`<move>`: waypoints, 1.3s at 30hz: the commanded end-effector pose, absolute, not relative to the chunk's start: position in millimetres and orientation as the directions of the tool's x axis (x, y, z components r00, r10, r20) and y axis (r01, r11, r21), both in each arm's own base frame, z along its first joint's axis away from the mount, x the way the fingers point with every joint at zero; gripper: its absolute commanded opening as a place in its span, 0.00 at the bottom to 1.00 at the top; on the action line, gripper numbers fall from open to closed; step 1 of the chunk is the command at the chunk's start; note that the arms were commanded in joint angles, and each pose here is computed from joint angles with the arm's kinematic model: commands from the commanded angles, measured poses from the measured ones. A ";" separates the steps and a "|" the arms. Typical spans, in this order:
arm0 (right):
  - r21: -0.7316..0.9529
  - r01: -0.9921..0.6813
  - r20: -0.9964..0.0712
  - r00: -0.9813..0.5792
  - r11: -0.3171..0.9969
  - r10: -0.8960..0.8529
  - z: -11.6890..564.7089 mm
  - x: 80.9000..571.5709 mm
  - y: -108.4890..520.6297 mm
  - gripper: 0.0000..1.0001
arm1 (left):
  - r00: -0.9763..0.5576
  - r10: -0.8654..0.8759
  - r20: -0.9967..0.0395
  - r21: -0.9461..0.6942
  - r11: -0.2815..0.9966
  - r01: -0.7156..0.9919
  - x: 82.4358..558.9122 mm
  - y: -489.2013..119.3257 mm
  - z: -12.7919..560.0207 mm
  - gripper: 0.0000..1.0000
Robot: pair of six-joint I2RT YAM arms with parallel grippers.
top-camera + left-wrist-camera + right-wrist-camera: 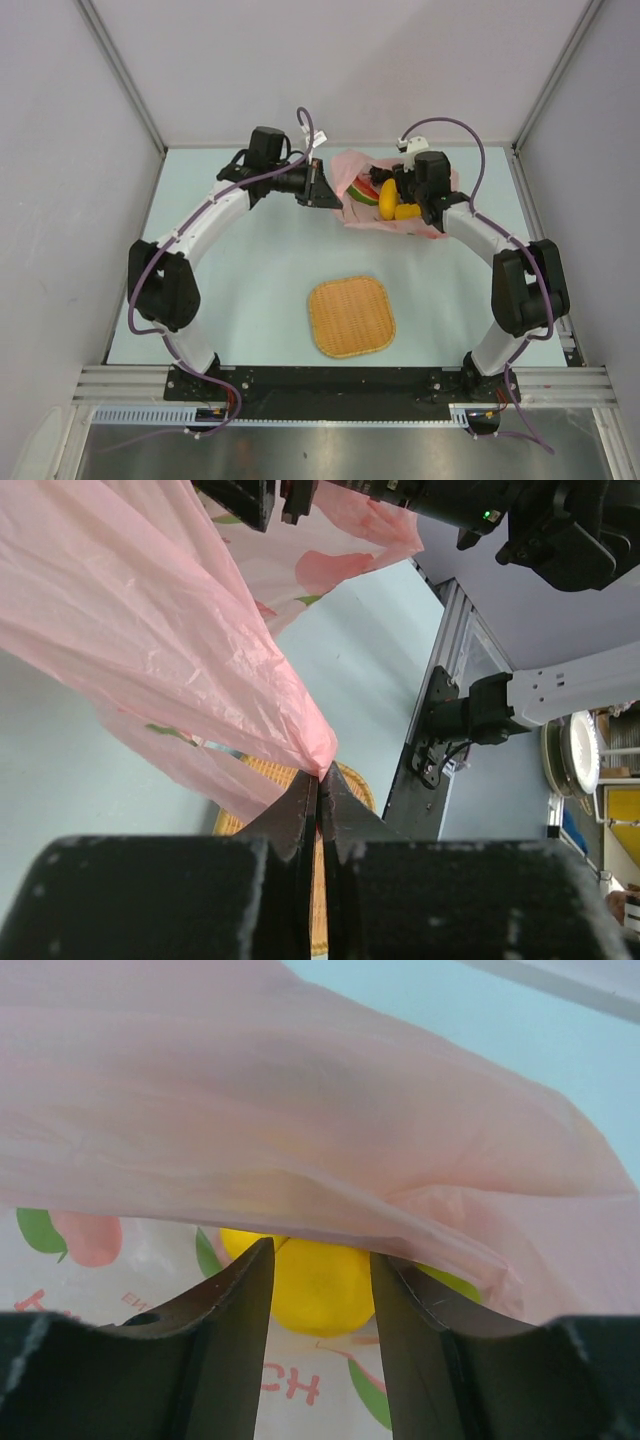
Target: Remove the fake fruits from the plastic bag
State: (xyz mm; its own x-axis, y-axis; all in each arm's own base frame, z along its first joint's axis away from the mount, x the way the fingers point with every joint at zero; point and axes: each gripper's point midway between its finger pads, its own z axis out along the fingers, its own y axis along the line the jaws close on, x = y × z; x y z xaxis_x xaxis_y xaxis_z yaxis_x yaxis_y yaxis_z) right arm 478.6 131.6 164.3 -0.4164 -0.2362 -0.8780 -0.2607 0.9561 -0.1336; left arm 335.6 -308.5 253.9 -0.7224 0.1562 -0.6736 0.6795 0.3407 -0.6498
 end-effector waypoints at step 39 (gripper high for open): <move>-0.018 -0.503 -0.877 -0.407 0.864 -0.255 227.4 393.8 173.9 0.27 | -0.618 0.252 -0.745 -0.494 0.414 0.765 345.6 -309.8 242.9 0.00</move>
